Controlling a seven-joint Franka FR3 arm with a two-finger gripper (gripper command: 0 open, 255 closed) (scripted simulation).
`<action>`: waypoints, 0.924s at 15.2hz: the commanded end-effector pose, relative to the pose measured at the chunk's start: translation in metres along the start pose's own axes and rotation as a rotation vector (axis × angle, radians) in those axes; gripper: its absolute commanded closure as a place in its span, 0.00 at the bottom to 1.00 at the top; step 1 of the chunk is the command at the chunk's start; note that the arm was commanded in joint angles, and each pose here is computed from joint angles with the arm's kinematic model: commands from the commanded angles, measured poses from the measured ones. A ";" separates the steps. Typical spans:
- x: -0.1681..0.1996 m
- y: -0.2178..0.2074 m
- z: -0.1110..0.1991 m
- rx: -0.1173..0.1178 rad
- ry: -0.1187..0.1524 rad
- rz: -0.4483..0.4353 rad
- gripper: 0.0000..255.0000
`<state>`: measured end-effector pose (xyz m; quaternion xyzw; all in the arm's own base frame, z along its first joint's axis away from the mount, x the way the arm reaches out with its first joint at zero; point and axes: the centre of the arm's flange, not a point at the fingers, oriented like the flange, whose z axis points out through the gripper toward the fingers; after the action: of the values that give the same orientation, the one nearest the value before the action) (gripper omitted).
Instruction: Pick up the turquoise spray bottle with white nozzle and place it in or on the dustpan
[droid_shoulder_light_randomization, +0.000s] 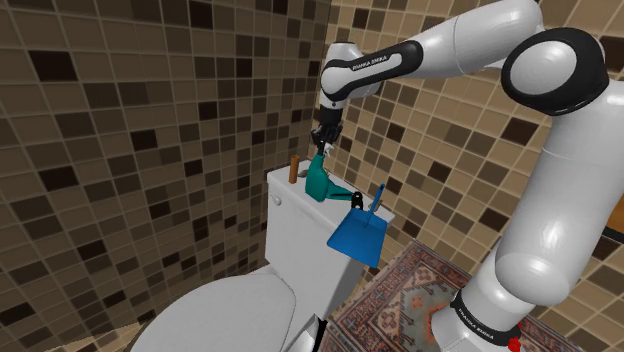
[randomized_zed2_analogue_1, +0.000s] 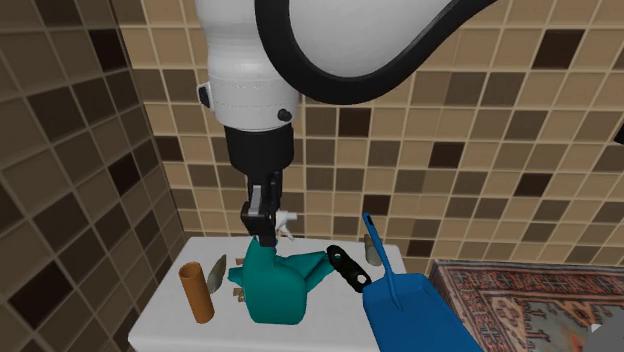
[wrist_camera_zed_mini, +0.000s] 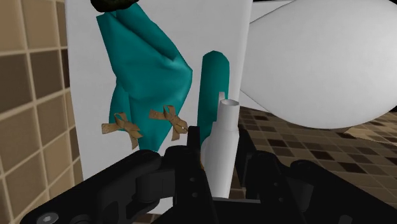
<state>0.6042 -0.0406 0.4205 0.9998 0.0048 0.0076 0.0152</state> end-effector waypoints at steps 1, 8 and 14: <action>0.000 0.001 -0.008 0.000 0.000 0.000 1.00; 0.001 0.002 -0.045 0.000 0.000 0.000 1.00; 0.001 0.003 -0.077 0.000 0.000 0.000 1.00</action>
<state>0.6043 -0.0409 0.4910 0.9998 0.0049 0.0077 0.0152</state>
